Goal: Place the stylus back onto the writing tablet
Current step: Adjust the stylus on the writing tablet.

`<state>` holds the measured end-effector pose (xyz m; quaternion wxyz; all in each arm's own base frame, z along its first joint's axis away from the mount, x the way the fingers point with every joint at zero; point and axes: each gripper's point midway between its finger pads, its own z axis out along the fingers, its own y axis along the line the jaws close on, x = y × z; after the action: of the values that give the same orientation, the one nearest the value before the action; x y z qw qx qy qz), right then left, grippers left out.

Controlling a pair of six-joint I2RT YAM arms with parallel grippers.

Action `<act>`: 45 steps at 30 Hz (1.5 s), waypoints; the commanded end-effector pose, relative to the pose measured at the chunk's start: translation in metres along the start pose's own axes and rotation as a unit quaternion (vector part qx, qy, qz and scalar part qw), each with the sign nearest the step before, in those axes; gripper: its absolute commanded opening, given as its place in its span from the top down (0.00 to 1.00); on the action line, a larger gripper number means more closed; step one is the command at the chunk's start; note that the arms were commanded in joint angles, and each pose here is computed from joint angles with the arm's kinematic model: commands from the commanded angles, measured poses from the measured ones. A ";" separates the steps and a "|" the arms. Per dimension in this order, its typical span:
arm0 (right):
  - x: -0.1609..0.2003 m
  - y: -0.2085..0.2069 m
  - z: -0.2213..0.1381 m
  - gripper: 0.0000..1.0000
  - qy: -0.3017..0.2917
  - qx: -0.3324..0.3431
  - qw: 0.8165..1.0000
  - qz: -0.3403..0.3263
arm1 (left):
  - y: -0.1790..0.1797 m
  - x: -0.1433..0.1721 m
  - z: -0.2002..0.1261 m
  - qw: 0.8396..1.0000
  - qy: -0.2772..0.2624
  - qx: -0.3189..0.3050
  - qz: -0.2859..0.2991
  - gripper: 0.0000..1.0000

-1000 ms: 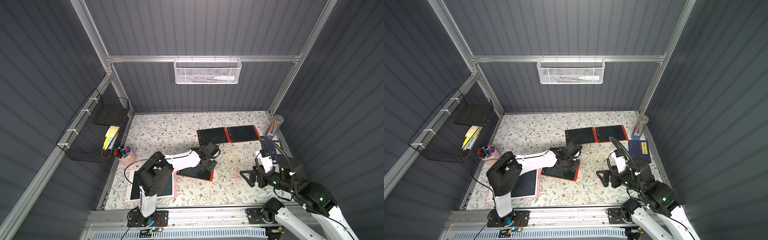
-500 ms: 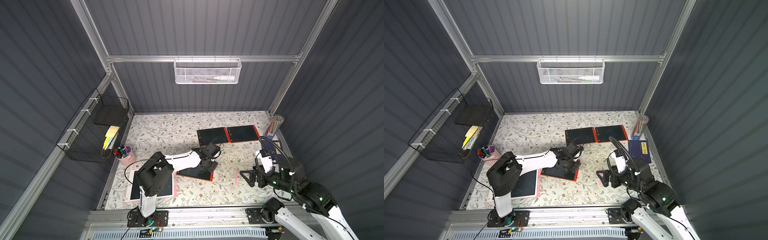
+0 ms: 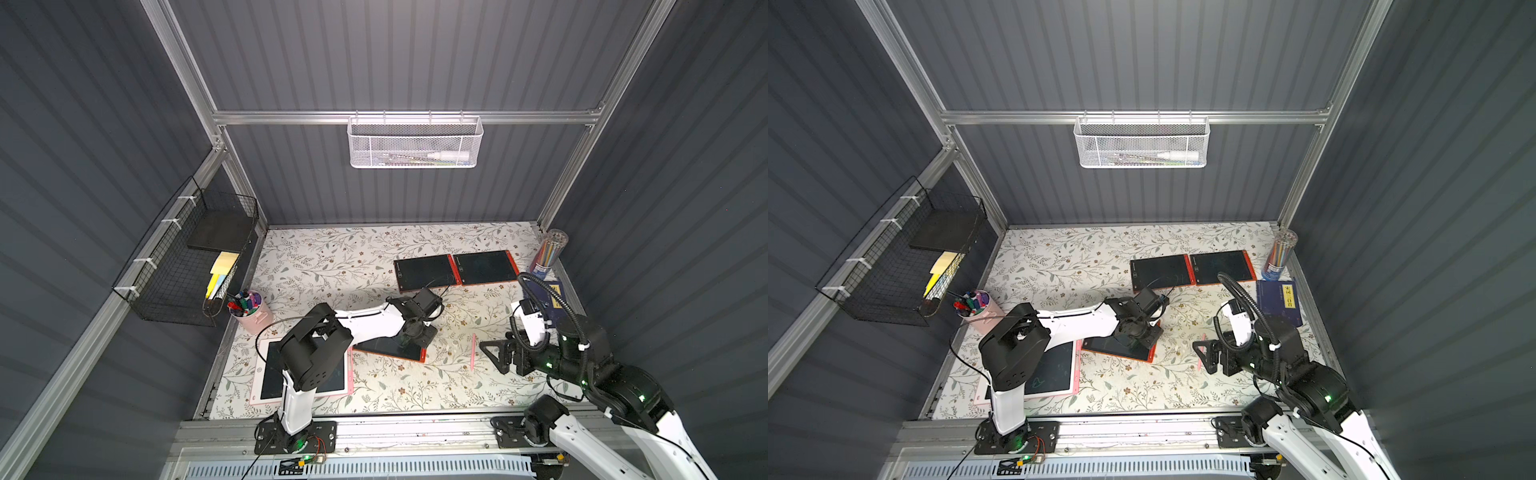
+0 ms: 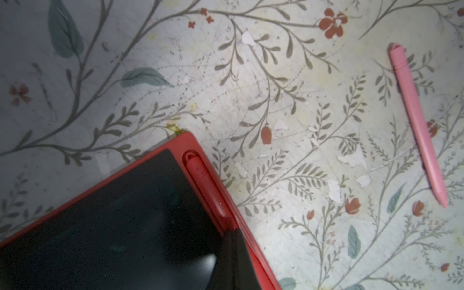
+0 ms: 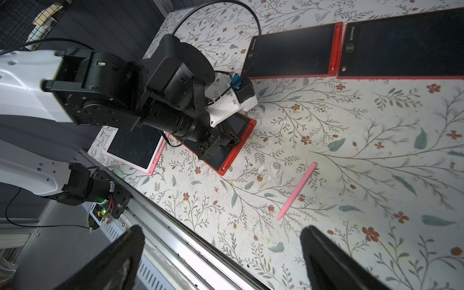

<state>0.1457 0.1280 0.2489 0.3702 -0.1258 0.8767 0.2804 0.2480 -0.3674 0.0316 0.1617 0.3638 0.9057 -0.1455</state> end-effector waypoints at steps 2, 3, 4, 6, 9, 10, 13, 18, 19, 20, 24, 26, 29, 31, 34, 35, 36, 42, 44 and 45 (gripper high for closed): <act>-0.002 -0.002 0.002 0.01 -0.006 0.004 1.000 -0.003 | -0.001 0.011 0.010 1.000 0.017 0.000 0.010 1.00; -0.002 -0.002 0.002 0.01 -0.006 0.004 1.000 -0.003 | 0.000 0.011 0.010 1.000 0.017 -0.001 0.009 1.00; -0.002 -0.002 0.002 0.01 -0.005 0.003 1.000 -0.003 | 0.000 0.013 0.011 1.000 0.020 -0.002 0.009 1.00; -0.002 -0.002 0.002 0.01 -0.006 0.004 1.000 -0.003 | 0.002 0.015 0.012 1.000 0.023 -0.006 0.009 1.00; -0.002 -0.002 0.002 0.01 -0.005 0.004 1.000 -0.004 | 0.003 0.018 0.014 1.000 0.026 -0.009 0.008 1.00; -0.002 -0.002 0.002 0.01 -0.006 0.004 1.000 -0.003 | 0.003 0.018 0.014 1.000 0.027 -0.008 0.008 1.00; -0.002 -0.002 0.002 0.01 -0.007 0.004 1.000 -0.003 | 0.003 0.020 0.015 0.999 0.029 -0.009 0.008 1.00; -0.002 -0.002 0.002 0.01 -0.005 0.005 1.000 -0.003 | 0.004 0.025 0.017 0.999 0.037 -0.016 0.009 1.00; -0.001 -0.003 0.002 0.01 -0.005 0.006 1.000 -0.003 | 0.006 0.027 0.018 0.999 0.039 -0.018 0.009 1.00; -0.002 -0.002 0.002 0.01 -0.005 0.005 1.000 -0.002 | 0.006 0.028 0.018 0.999 0.041 -0.020 0.009 1.00; -0.001 -0.002 0.002 0.01 -0.005 0.004 1.000 -0.003 | 0.010 0.033 0.018 0.998 0.048 -0.028 0.005 1.00; -0.001 -0.002 0.002 0.01 -0.005 0.004 1.000 -0.002 | 0.013 0.038 0.019 0.998 0.054 -0.036 0.003 1.00; -0.001 -0.002 0.002 0.01 -0.005 0.004 1.000 -0.003 | 0.013 0.040 0.019 0.998 0.056 -0.038 0.002 1.00; -0.002 -0.002 0.002 0.01 -0.005 0.004 1.000 -0.002 | 0.012 0.041 0.020 0.997 0.059 -0.041 0.002 1.00; -0.001 -0.002 0.002 0.01 -0.004 0.004 1.000 -0.002 | 0.013 0.048 0.023 0.996 0.069 -0.054 0.002 1.00; -0.001 -0.002 0.002 0.01 -0.004 0.004 1.000 -0.002 | 0.013 0.048 0.024 0.996 0.070 -0.055 0.002 1.00; -0.001 -0.002 0.002 0.01 -0.005 0.005 1.000 -0.002 | 0.012 0.050 0.025 0.996 0.073 -0.055 0.002 1.00; -0.001 -0.002 0.001 0.01 -0.005 0.004 1.000 -0.002 | 0.013 0.058 0.026 0.994 0.085 -0.071 0.000 1.00; -0.001 -0.002 0.001 0.01 -0.005 0.004 1.000 -0.001 | 0.010 0.062 0.028 0.993 0.091 -0.072 0.003 1.00; -0.001 -0.002 0.001 0.01 -0.004 0.004 1.000 -0.001 | 0.010 0.063 0.029 0.993 0.093 -0.075 0.004 1.00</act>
<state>0.1457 0.1280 0.2488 0.3699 -0.1258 0.8767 0.2804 0.2460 -0.3696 0.0266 0.1893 0.3605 0.9070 -0.1072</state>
